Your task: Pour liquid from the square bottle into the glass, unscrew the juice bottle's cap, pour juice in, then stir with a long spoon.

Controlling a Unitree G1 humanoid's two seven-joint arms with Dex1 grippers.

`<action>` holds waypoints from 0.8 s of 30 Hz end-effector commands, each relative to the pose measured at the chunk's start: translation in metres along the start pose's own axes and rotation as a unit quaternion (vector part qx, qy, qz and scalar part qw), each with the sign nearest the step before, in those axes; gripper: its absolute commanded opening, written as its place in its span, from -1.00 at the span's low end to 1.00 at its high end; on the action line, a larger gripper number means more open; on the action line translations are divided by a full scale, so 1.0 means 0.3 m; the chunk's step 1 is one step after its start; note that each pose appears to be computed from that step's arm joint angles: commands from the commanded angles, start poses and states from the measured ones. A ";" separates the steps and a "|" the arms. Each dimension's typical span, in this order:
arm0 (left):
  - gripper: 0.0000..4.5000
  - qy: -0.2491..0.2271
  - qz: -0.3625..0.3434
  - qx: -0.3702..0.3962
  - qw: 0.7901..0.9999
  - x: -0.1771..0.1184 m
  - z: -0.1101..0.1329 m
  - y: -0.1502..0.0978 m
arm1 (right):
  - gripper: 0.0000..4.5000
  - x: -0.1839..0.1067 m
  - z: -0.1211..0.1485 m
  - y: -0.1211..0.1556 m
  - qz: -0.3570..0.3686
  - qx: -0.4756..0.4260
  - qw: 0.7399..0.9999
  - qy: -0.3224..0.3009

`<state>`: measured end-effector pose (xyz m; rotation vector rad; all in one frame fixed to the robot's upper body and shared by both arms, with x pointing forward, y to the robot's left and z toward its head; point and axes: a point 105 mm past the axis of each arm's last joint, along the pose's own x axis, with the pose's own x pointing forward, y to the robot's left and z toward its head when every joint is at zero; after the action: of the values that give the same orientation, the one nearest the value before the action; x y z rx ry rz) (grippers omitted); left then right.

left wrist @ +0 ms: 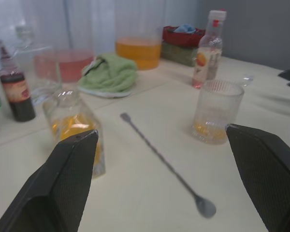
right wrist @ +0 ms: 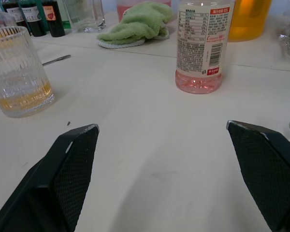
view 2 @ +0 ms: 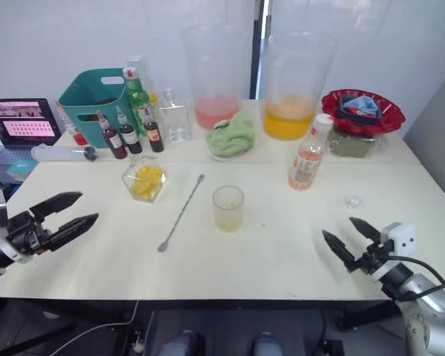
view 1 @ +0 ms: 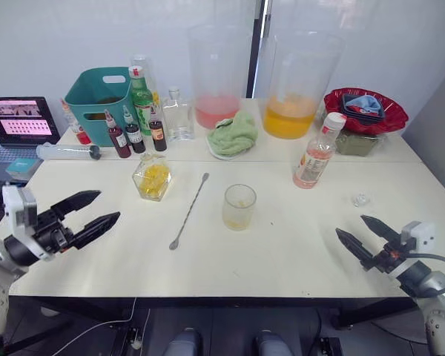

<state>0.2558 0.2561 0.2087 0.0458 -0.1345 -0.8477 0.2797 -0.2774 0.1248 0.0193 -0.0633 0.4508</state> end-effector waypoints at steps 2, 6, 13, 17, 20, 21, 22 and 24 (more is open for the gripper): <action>0.98 -0.023 -0.116 0.028 0.993 0.113 0.124 -0.145 | 1.00 0.083 0.105 -0.022 -0.004 0.015 0.999 -0.030; 0.98 -0.014 -0.156 0.049 0.986 0.135 0.161 -0.220 | 1.00 0.192 0.199 -0.035 0.016 0.002 0.999 -0.045; 0.98 -0.022 -0.128 0.055 0.990 0.136 0.160 -0.255 | 1.00 0.334 0.304 -0.089 0.031 -0.027 0.997 -0.058; 0.98 -0.024 -0.108 0.054 0.992 0.125 0.146 -0.276 | 1.00 0.411 0.341 -0.124 0.024 -0.032 0.997 -0.062; 0.98 -0.026 -0.094 0.059 0.993 0.123 0.140 -0.275 | 1.00 0.461 0.343 -0.139 0.020 -0.041 0.997 -0.056; 0.98 -0.028 -0.090 0.059 0.994 0.123 0.140 -0.273 | 1.00 0.476 0.345 -0.138 0.024 -0.038 0.997 -0.056; 0.98 -0.028 -0.089 0.059 0.994 0.118 0.139 -0.279 | 1.00 0.489 0.353 -0.140 0.027 -0.033 0.997 -0.059; 0.98 -0.026 -0.088 0.061 0.994 0.107 0.136 -0.292 | 1.00 0.510 0.365 -0.139 0.032 -0.029 0.997 -0.061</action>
<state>0.2137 0.1774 0.2348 0.1123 -0.1815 -1.0130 0.4282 -0.2500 0.2296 0.0134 -0.1519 0.5098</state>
